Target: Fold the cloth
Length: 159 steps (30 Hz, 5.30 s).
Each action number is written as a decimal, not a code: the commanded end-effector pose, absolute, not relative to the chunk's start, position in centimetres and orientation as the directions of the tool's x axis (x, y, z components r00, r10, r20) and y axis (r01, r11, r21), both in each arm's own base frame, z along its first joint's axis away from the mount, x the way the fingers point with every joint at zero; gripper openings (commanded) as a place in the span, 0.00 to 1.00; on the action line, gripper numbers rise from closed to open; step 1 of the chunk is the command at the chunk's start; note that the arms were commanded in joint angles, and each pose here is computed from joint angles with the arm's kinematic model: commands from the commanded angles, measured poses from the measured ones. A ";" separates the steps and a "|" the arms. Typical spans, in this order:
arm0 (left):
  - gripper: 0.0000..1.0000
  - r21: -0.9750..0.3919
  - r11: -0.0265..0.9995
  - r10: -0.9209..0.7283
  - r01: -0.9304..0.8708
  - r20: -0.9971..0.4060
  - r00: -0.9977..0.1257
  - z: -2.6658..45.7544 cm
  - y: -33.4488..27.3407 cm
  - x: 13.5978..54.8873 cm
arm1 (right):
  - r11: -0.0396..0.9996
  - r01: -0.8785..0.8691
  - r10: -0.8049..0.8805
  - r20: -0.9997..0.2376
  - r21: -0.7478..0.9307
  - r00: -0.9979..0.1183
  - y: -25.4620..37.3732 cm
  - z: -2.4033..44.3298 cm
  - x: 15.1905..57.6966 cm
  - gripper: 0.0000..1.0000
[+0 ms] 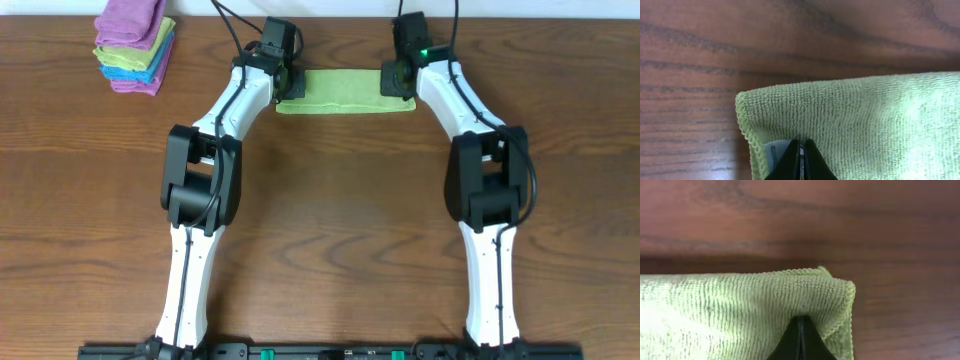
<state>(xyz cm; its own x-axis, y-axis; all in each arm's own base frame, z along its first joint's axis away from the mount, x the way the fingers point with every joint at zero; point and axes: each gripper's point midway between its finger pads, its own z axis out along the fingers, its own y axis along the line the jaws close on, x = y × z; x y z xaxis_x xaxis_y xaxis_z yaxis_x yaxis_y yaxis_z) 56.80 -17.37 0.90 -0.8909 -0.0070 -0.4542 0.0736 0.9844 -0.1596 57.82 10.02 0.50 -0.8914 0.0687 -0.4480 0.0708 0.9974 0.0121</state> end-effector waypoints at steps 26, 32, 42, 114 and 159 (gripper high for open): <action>0.06 -0.048 0.999 -0.015 -0.019 0.089 -0.996 -2.8 -14.6 43.7 | 0.994 0.095 0.096 0.017 -0.060 -0.995 9.5 -3.4 46.5 0.01; 0.06 -0.050 0.999 -0.007 -0.012 0.096 -0.995 -2.6 -14.6 43.4 | 0.995 0.078 0.080 0.032 -0.065 -0.996 9.8 -2.7 45.9 0.01; 0.06 -0.062 0.998 -0.002 -0.006 0.057 -0.998 -0.5 -14.8 43.8 | 0.996 0.068 0.067 -0.004 -0.049 -0.998 10.3 0.2 46.0 0.01; 0.06 -0.054 0.997 0.054 0.061 -0.110 -0.992 -1.9 -14.8 44.0 | 0.667 0.050 0.156 -0.074 0.744 -0.985 12.1 -1.6 42.7 0.99; 0.06 -0.232 0.972 -0.105 0.037 -0.570 -0.815 24.7 -10.4 46.7 | 0.968 -0.105 -0.168 -0.277 -0.226 -0.946 9.7 9.8 48.5 0.01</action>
<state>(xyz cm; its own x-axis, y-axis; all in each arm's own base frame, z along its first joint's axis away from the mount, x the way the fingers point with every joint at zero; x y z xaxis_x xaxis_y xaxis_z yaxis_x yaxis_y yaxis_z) 47.03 -10.23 23.44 -0.8267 -0.1151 -0.5508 0.0123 0.9749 -0.2222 48.33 7.34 9.28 -0.9633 -0.0341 -0.2664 0.0082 0.9877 -0.1562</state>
